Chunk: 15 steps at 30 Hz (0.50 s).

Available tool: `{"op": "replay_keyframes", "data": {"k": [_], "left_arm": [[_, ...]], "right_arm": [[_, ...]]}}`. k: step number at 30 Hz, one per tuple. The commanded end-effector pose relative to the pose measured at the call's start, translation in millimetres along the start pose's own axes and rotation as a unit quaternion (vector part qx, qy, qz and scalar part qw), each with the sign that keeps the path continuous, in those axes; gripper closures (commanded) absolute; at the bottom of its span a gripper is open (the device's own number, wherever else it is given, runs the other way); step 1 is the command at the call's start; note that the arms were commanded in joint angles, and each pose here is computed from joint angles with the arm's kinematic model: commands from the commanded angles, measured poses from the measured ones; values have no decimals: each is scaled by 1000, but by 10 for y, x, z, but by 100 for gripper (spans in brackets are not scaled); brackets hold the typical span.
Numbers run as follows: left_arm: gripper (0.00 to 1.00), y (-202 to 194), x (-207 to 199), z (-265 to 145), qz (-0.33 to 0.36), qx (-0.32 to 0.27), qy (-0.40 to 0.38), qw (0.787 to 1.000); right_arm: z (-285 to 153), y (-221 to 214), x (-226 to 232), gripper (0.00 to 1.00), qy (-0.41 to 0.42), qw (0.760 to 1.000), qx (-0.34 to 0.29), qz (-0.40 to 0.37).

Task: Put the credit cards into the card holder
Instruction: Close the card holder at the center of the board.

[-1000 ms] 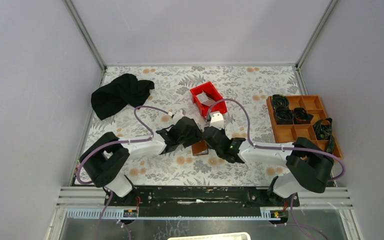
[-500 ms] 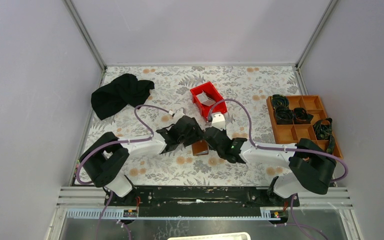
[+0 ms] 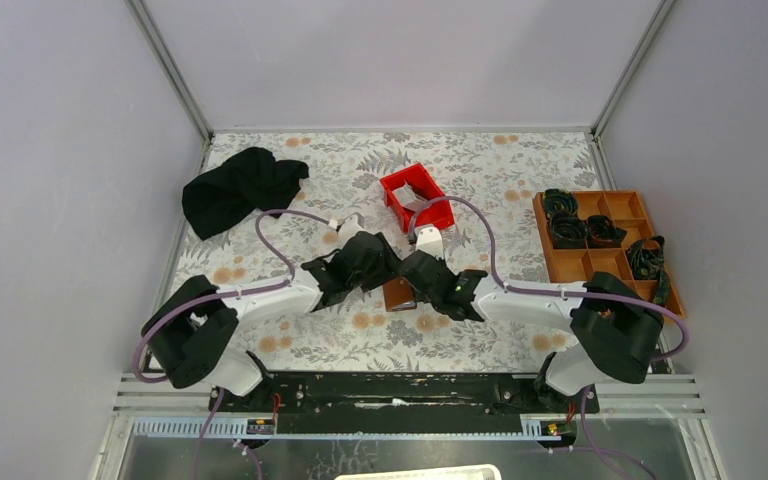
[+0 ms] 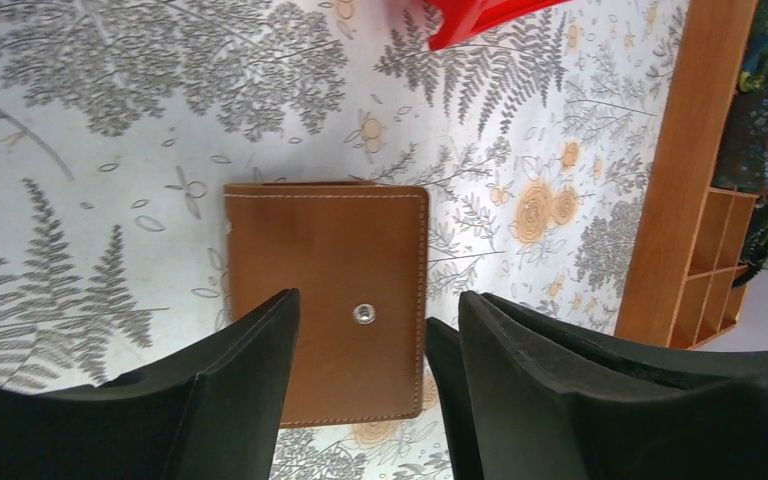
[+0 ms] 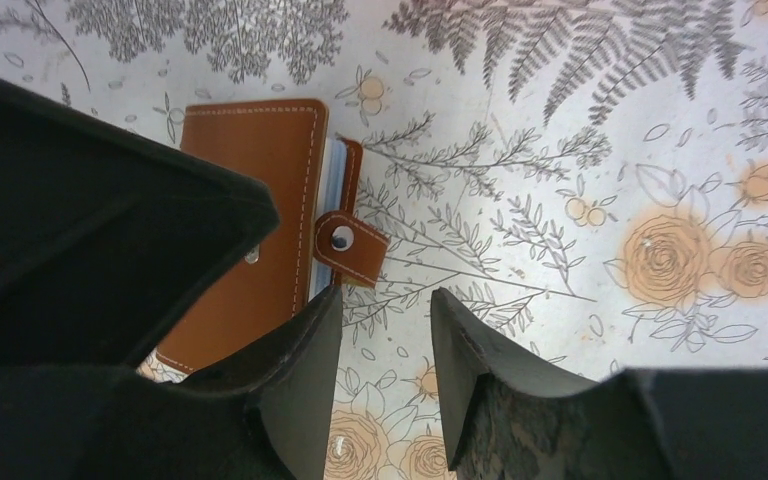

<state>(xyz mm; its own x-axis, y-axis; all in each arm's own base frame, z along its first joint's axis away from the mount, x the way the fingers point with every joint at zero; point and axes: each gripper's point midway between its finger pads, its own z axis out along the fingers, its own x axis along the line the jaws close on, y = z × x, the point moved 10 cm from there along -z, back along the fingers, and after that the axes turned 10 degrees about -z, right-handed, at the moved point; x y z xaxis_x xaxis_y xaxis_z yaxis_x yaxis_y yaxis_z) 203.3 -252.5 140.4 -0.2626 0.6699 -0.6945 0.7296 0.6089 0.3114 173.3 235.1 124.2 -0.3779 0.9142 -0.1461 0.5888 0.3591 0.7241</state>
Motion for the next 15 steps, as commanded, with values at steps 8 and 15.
{"op": "replay_keyframes", "data": {"k": [8, 15], "left_arm": [[37, 11, 270, -95, -1, -35, 44, 998], [39, -10, 342, -87, -3, -31, 50, 998]], "right_arm": [[41, -34, 120, 52, 36, 999, 22, 11], [89, -71, 141, 50, 35, 999, 29, 8]]}}
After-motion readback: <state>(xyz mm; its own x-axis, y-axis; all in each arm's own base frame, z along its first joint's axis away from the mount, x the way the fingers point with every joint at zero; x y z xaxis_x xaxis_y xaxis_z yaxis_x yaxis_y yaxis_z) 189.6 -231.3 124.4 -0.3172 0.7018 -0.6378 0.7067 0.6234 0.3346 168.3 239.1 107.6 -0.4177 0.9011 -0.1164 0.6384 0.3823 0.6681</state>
